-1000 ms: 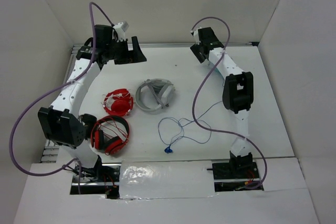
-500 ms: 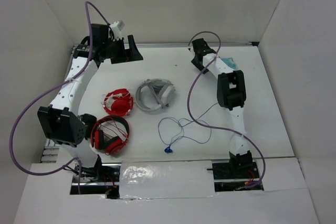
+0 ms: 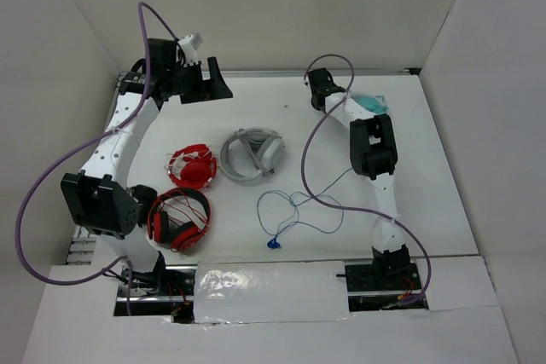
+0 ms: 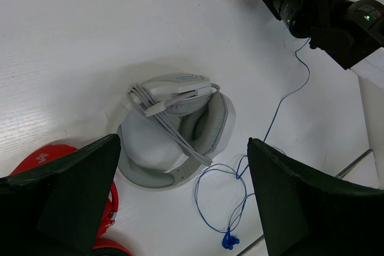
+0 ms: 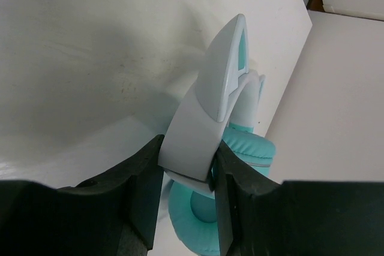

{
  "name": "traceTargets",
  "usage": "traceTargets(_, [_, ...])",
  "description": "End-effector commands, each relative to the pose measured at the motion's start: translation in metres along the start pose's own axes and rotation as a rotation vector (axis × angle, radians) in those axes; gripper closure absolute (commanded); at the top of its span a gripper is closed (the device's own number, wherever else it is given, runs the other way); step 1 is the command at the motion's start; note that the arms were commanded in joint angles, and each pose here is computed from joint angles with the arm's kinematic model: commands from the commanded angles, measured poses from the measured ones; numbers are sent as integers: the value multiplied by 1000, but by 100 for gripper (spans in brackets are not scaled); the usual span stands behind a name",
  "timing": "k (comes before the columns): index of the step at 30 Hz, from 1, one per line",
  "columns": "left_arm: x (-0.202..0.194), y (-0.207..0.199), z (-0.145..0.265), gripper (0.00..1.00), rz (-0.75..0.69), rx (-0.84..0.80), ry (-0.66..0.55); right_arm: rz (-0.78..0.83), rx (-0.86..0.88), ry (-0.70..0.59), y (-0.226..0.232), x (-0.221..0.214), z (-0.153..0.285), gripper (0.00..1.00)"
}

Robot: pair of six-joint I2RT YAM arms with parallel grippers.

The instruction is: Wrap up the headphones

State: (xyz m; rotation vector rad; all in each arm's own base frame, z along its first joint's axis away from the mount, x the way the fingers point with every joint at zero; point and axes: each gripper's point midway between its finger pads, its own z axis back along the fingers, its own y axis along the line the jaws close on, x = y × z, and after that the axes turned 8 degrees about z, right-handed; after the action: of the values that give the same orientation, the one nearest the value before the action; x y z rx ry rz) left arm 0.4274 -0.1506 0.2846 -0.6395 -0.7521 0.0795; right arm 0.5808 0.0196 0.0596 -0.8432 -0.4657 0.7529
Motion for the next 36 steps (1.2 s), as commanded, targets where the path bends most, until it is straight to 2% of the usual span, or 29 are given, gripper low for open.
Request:
traceTargets(1, [13,-12,15,1,-53,-35,-52,-29,-80,7,-13,2,-2,74])
traceTargets(2, [13,-13,15,1,-56,-37,-55,-31,-85,3,-15,3,1,82])
traceTargets(3, [13,-13,15,1,-56,-40,-55,-34,-88,-2,-16,4,3,86])
traceTargets(4, [14,-14,16,1,-58,-44,-57,-54,-101,-23,-26,7,13,96])
traceTargets(5, [14,-15,16,1,-59,-50,-54,-62,-107,-34,-30,9,19,100])
traceTargets(8, [13,-17,14,1,-50,-63,-42,-92,-104,-128,-48,21,57,100])
traceTargets(9, [12,-16,11,1,-36,-65,-29,-121,-108,-190,-66,26,81,100])
traceTargets(12, [13,-18,8,1,-5,-87,-3,-120,-96,-299,-57,35,123,100])
traceTargets(15, [14,-20,5,1,39,-113,27,-131,-95,-484,-57,48,191,100])
traceTargets(16, [18,-20,7,1,49,-120,26,-94,-81,-523,-37,54,206,100])
traceTargets(19, [15,-25,2,1,112,-173,73,-86,-108,-596,-28,55,252,100])
traceTargets(22, [12,-30,-2,1,138,-211,101,-74,-88,-650,-11,52,278,100])
traceTargets(25, [7,-42,-5,1,148,-261,147,-69,-7,-764,0,48,319,100])
traceTargets(28, [-8,-57,-11,1,118,-271,187,-89,154,-951,4,42,369,100])
traceTargets(30, [-19,-71,-10,1,77,-297,190,-93,268,-1170,2,28,417,100])
traceTargets(31, [-28,-73,-12,1,81,-308,216,-95,267,-1171,2,28,417,100])
traceTargets(32, [-30,-79,-8,1,71,-329,217,-88,301,-1278,-5,19,445,100])
traceTargets(36, [-49,-88,-9,1,60,-363,257,-97,332,-1402,-11,-5,476,100])
